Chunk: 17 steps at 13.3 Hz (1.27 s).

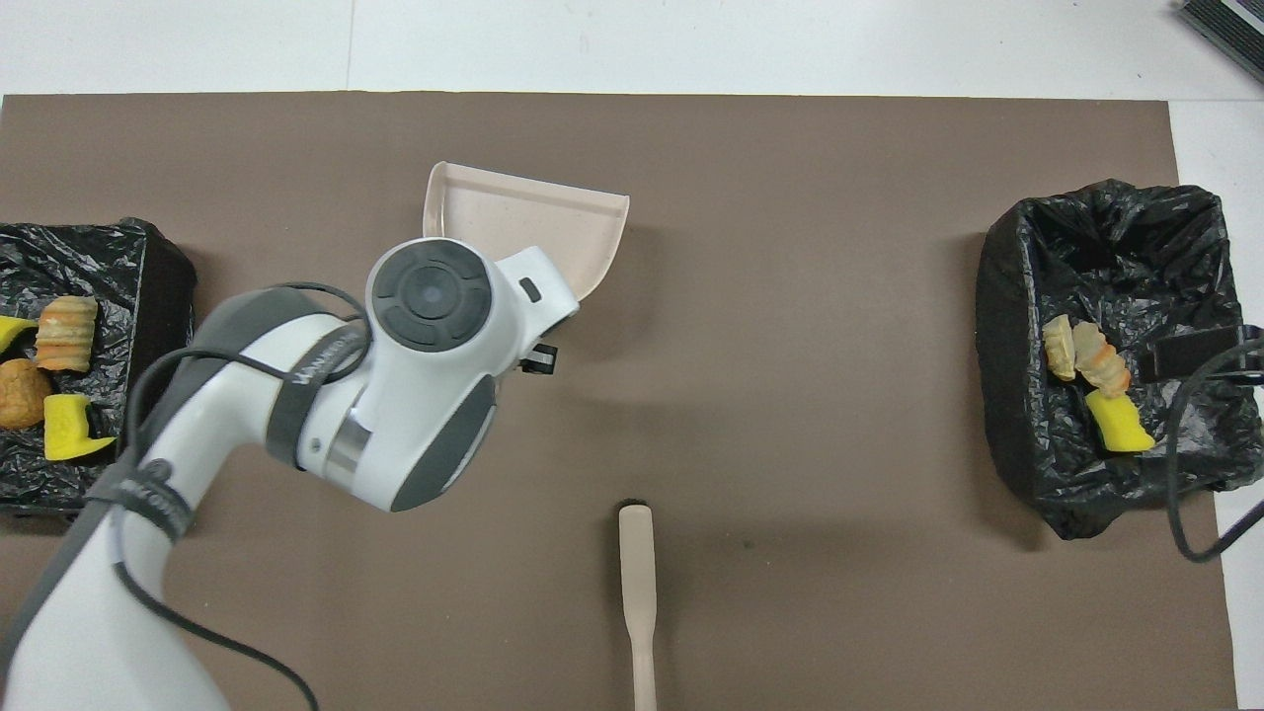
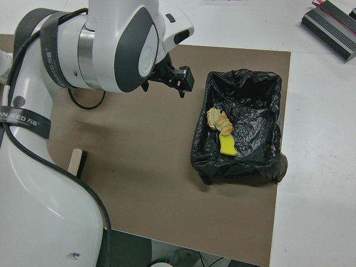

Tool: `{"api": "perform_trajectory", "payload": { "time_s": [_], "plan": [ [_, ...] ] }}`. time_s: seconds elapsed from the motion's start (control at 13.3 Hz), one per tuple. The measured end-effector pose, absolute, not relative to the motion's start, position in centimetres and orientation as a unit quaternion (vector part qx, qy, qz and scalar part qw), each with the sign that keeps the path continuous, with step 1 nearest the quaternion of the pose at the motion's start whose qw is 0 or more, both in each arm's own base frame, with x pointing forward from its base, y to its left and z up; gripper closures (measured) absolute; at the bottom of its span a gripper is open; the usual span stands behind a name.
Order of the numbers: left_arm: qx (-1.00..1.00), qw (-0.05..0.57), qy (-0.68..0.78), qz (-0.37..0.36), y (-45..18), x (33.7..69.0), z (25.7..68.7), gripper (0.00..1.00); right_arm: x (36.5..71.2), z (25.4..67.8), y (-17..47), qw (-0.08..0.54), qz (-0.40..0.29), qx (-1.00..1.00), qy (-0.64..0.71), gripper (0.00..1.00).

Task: Sweep and dump trash in bin
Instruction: 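Bring the empty dustpan back to the table center with the left gripper, then lower the dustpan onto the table and open the left gripper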

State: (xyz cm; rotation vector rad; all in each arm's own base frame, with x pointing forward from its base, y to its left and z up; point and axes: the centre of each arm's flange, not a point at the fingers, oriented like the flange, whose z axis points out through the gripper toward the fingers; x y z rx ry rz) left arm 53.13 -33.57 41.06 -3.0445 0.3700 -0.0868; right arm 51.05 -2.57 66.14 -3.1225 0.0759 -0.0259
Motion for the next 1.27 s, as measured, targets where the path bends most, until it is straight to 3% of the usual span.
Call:
{"api": "perform_trajectory", "payload": {
  "time_s": [0.6, 1.27],
  "plan": [
    [-0.998, 0.022, 0.03, -0.045, -44.3, 53.8, 37.6, 0.67, 51.1, 66.1, -2.2, 0.0, -0.009, -1.0, 0.011, 0.0],
    [-1.0, 0.007, 0.007, 0.0, -44.9, 53.8, 34.9, 0.67, 51.1, 66.1, -2.1, 0.0, -0.009, -1.0, 0.01, 0.0]
  ]
}}
